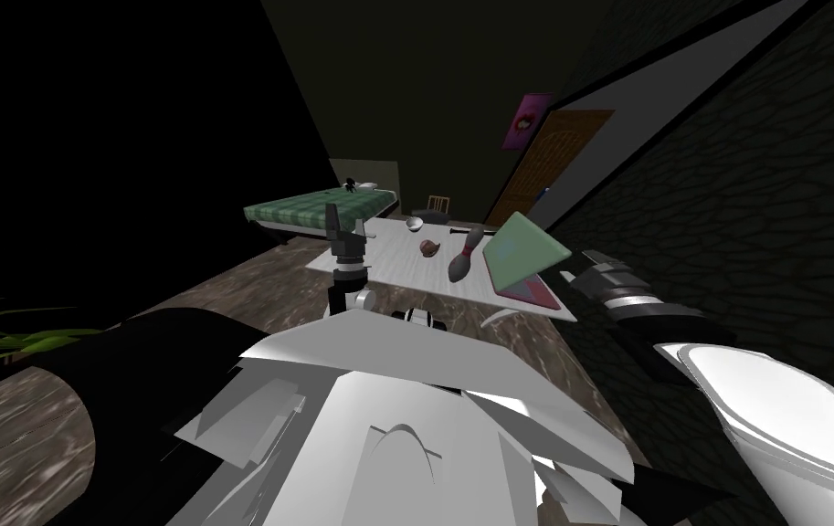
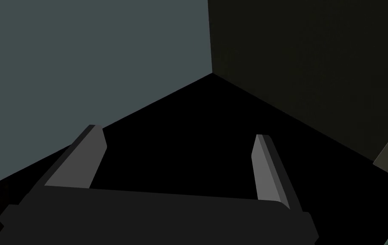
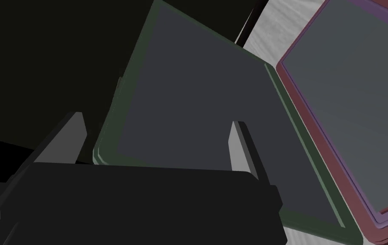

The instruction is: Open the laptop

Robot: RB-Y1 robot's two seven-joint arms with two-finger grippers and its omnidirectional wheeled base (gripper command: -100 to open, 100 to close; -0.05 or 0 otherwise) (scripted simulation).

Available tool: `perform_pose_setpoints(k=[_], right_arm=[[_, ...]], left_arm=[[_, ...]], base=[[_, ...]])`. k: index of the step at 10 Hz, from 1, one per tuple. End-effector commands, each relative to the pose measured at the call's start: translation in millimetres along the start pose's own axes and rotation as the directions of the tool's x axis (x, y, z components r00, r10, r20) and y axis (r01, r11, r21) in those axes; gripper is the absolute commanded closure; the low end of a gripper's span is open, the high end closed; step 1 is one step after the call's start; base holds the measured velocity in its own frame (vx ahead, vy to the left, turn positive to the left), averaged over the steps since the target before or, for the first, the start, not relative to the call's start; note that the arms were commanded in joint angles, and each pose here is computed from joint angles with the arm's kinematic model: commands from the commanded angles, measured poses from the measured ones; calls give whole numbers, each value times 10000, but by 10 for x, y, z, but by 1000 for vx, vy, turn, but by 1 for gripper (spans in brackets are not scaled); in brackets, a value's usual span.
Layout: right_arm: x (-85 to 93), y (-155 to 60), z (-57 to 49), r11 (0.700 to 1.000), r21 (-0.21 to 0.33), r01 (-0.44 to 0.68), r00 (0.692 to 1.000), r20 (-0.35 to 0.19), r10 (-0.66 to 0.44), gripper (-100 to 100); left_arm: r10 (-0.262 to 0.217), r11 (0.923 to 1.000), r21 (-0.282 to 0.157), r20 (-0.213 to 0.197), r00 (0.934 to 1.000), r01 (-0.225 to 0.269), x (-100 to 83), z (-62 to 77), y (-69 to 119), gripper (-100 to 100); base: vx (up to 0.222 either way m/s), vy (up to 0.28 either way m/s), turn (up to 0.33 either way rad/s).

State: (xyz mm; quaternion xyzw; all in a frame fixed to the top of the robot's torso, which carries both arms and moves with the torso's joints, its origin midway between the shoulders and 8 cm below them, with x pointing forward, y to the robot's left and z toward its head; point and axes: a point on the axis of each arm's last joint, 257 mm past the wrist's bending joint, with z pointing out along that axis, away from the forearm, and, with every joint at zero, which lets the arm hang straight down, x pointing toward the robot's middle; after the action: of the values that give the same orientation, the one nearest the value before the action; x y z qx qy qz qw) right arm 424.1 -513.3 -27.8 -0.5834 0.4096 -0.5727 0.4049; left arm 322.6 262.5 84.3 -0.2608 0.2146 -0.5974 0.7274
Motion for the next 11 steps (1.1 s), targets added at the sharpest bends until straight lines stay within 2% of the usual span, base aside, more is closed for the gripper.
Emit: perform_pose_setpoints(k=[1, 2, 3, 4, 5, 6, 7, 8, 9, 10, 11], right_arm=[[208, -78, -38, 9954, -177, 945, 9952, -250, -949, -100], [277, -103, -49, 9920, -244, 1240, 9916, -331, -1248, -100], [223, -76, -27, 9944, -200, 1036, 9942, -274, -1042, -100], [76, -24, 98, 9954, -195, 935, 9956, 42, -934, -100], [52, -85, 138, 9958, -41, 916, 9958, 75, -916, -100], [-67, 4, 218, 9964, -163, 836, 9960, 345, -830, -100], [-137, -82, 291, 9969, 64, 788, 9958, 462, -790, -100], [-137, -139, 314, 9967, 188, 789, 9958, 453, -797, -100], [-299, -87, 422, 9974, 142, 709, 9942, 798, -718, -100], [-335, -193, 479, 9969, 380, 690, 9938, 852, -720, -100], [-495, -136, 575, 9975, 300, 640, 9906, 1191, -671, -100]], left_arm=[[0, 10000, 0, 0, 10000, 0, 0, 0, 0, 0], [0, 10000, 0, 0, 10000, 0, 0, 0, 0, 0], [-1, 10000, 0, 1, 10000, 1, 0, 0, 0, 0], [1, 10000, 1, 0, 10000, -1, 0, 0, 0, 0], [5, 10000, -1, -1, 10000, -5, -1, -1, 0, 0], [4, 10000, -1, -2, 10000, -4, -1, 0, 0, 0], [5, 10000, -1, -1, 10000, -5, -1, -1, 0, 0], [4, 10000, 0, -2, 10000, -4, -1, 0, 0, 0], [3, 10000, 0, -2, 10000, -3, 0, 0, 0, 0], [4, 10000, -1, -1, 10000, -4, -1, 0, 0, 0], [3, 10000, 0, -1, 10000, -3, -1, 0, 0, 0]], base=[[38, 180, 23], [32, 201, 28], [15, 97, -1], [34, 13, -386], [39, 10, -171], [50, -11, -298], [42, -12, -134], [15, -8, 60], [27, -6, -254], [32, 7, -212], [39, 8, -314]])
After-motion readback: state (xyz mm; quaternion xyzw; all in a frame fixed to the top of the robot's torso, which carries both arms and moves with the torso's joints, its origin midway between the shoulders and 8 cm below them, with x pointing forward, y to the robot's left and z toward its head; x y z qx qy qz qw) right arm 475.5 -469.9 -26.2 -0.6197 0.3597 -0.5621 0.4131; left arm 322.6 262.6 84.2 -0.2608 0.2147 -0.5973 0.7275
